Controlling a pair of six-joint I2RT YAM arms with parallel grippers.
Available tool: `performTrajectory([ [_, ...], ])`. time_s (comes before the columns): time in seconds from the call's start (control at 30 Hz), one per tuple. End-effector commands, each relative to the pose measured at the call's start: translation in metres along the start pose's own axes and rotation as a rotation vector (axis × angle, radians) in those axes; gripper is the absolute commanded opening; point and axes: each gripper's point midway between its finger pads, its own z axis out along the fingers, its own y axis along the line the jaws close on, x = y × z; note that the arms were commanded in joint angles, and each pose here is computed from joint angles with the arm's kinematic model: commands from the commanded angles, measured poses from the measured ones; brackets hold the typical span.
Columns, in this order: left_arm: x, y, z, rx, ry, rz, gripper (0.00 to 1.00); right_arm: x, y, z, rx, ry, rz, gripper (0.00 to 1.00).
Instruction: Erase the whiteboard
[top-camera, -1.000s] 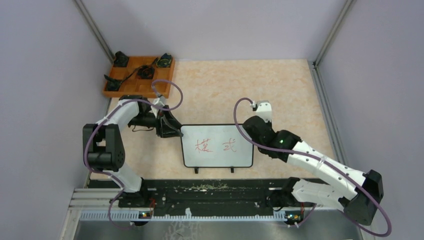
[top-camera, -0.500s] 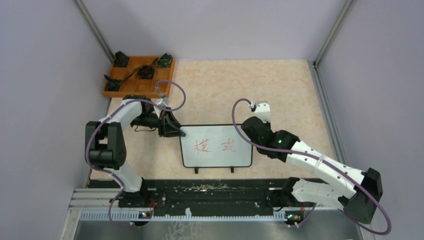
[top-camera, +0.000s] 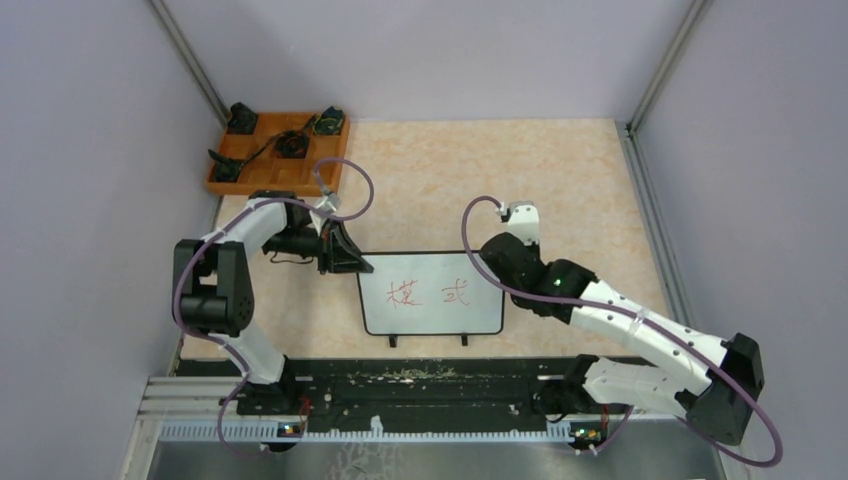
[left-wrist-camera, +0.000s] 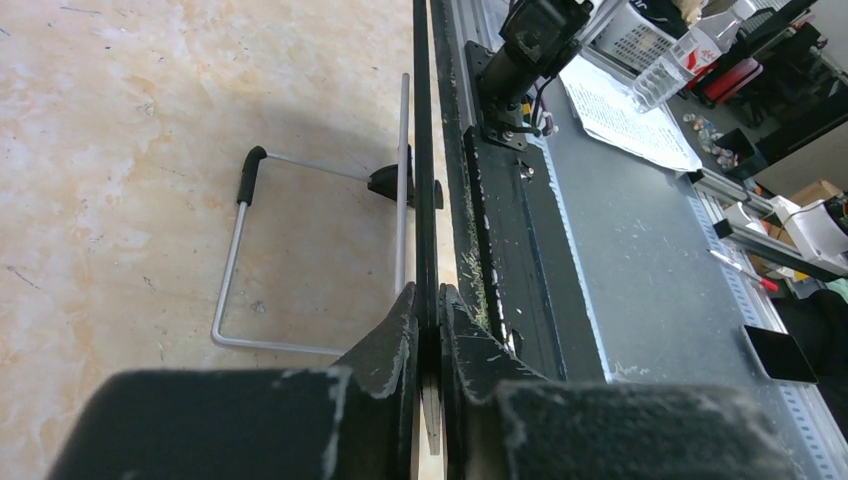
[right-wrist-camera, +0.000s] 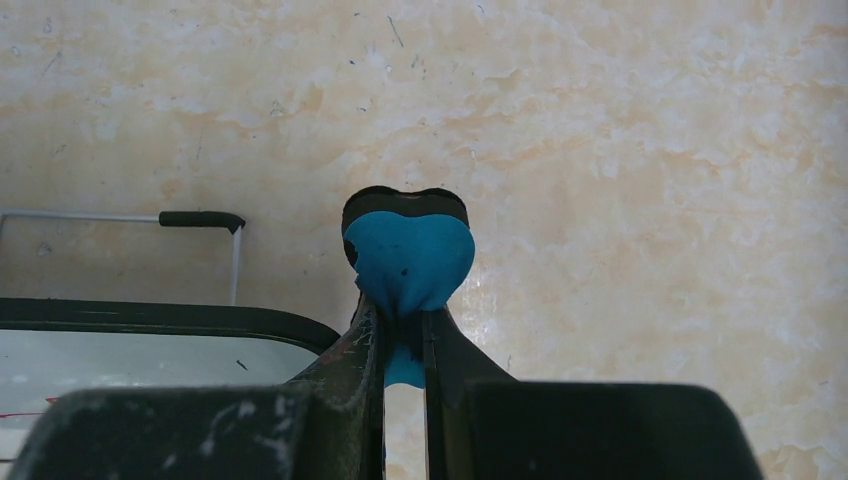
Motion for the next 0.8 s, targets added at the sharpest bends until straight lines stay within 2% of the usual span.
performTrajectory([
  [0.0, 0.006, 0.005, 0.001, 0.007, 0.024, 0.039, 0.0, -0.028, 0.001, -0.01, 0.008, -0.075, 0.067, 0.0],
  [0.27, 0.01, 0.011, 0.001, 0.008, 0.037, 0.028, 0.0, -0.036, -0.037, -0.025, 0.141, -0.14, 0.124, 0.0],
  [0.43, 0.017, 0.015, 0.0, 0.008, 0.04, 0.002, 0.0, -0.048, -0.048, -0.043, 0.099, -0.214, 0.195, 0.0],
  [0.6, 0.018, 0.017, -0.002, 0.002, 0.04, -0.008, 0.0, -0.054, -0.035, -0.054, -0.027, -0.267, 0.207, 0.0],
  [0.77, 0.019, 0.017, -0.002, 0.002, 0.044, -0.014, 0.0, -0.048, -0.005, -0.055, -0.087, -0.261, 0.122, 0.0],
])
